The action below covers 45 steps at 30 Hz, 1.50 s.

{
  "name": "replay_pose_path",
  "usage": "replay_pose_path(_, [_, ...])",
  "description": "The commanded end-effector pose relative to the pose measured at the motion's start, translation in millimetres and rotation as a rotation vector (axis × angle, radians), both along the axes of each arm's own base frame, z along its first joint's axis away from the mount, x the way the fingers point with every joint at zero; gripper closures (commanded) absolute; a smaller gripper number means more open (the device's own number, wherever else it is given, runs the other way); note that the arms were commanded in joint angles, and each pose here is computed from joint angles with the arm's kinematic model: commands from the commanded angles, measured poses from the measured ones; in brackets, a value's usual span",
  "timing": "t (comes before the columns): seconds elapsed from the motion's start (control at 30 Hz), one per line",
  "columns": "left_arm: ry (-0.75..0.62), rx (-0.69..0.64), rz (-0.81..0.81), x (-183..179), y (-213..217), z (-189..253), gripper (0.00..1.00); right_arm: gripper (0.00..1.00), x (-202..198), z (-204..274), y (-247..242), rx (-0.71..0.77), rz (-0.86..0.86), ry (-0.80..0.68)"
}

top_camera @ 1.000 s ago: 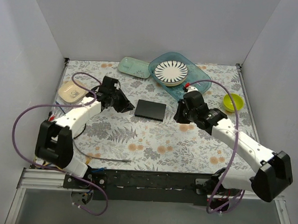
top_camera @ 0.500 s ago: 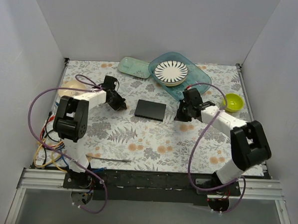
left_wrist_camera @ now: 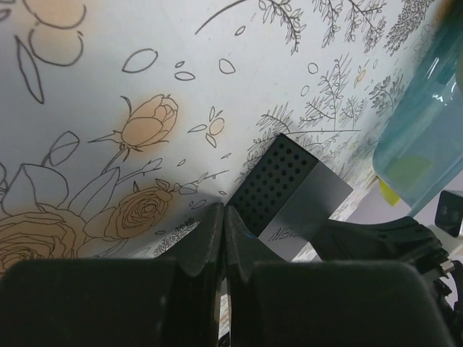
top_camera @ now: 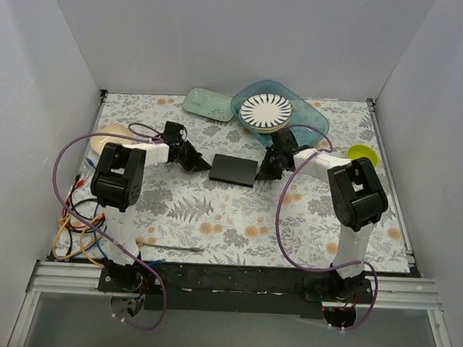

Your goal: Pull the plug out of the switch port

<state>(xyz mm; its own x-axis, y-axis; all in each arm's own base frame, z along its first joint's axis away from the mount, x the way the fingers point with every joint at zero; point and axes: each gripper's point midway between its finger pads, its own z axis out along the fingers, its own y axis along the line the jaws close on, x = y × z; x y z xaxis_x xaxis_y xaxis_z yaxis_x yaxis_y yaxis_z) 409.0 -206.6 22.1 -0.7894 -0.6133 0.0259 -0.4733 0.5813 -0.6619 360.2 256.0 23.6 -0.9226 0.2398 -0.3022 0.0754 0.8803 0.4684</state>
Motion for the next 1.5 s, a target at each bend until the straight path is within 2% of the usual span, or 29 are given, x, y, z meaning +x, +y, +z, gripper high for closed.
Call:
replay_pose_path(0.0, [0.053, -0.006, -0.095, -37, -16, -12, 1.0, 0.99, 13, 2, 18, 0.061, -0.01, -0.025])
replay_pose_path(0.23, [0.041, -0.032, -0.173, -85, -32, 11, 1.0, 0.99, -41, 5, 27, 0.059, 0.102, -0.023])
replay_pose_path(0.5, [0.009, -0.039, -0.194, -131, -26, 41, 1.0, 0.99, -104, 16, 12, 0.089, 0.142, -0.001])
replay_pose_path(0.67, [0.041, -0.027, -0.191, -166, -17, 44, 1.0, 0.99, -137, 15, 2, 0.081, 0.172, 0.022])
replay_pose_path(0.83, [0.002, 0.063, -0.182, -178, -1, 52, 1.0, 0.99, -141, 20, -18, 0.002, 0.186, -0.04])
replay_pose_path(0.93, [-0.056, 0.159, -0.139, -165, 13, 60, 0.98, 0.99, -125, 39, -27, -0.045, 0.144, -0.138])
replay_pose_path(0.97, [-0.105, 0.219, -0.094, -151, 22, 75, 0.97, 0.99, -118, 48, -31, -0.065, 0.125, -0.178])
replay_pose_path(1.0, [-0.133, 0.248, -0.076, -145, 27, 84, 0.92, 0.99, -111, 68, -34, -0.061, 0.106, -0.245])
replay_pose_path(1.07, [-0.236, 0.327, -0.026, -124, 40, 117, 0.77, 0.91, -93, 116, -37, -0.06, 0.095, -0.425])
replay_pose_path(1.1, [-0.256, 0.359, -0.015, -118, 43, 126, 0.63, 0.85, -91, 133, -35, -0.056, 0.106, -0.49])
replay_pose_path(1.13, [-0.266, 0.408, -0.004, -113, 50, 129, 0.57, 0.72, -86, 154, -33, -0.056, 0.112, -0.573])
replay_pose_path(1.17, [-0.249, 0.433, -0.005, -112, 53, 126, 0.53, 0.67, -85, 177, -30, -0.046, 0.147, -0.666])
replay_pose_path(1.2, [-0.257, 0.433, 0.003, -107, 52, 129, 0.43, 0.63, -90, 186, -24, -0.051, 0.186, -0.709])
replay_pose_path(1.23, [-0.255, 0.422, -0.013, -106, 48, 128, 0.41, 0.56, -89, 193, -24, -0.073, 0.191, -0.746])
replay_pose_path(1.3, [-0.246, 0.358, -0.067, -110, 31, 122, 0.33, 0.51, -96, 187, -23, -0.145, 0.24, -0.757])
replay_pose_path(1.47, [-0.307, 0.302, -0.13, -112, 5, 129, 0.3, 0.49, -109, 174, -28, -0.205, 0.292, -0.724])
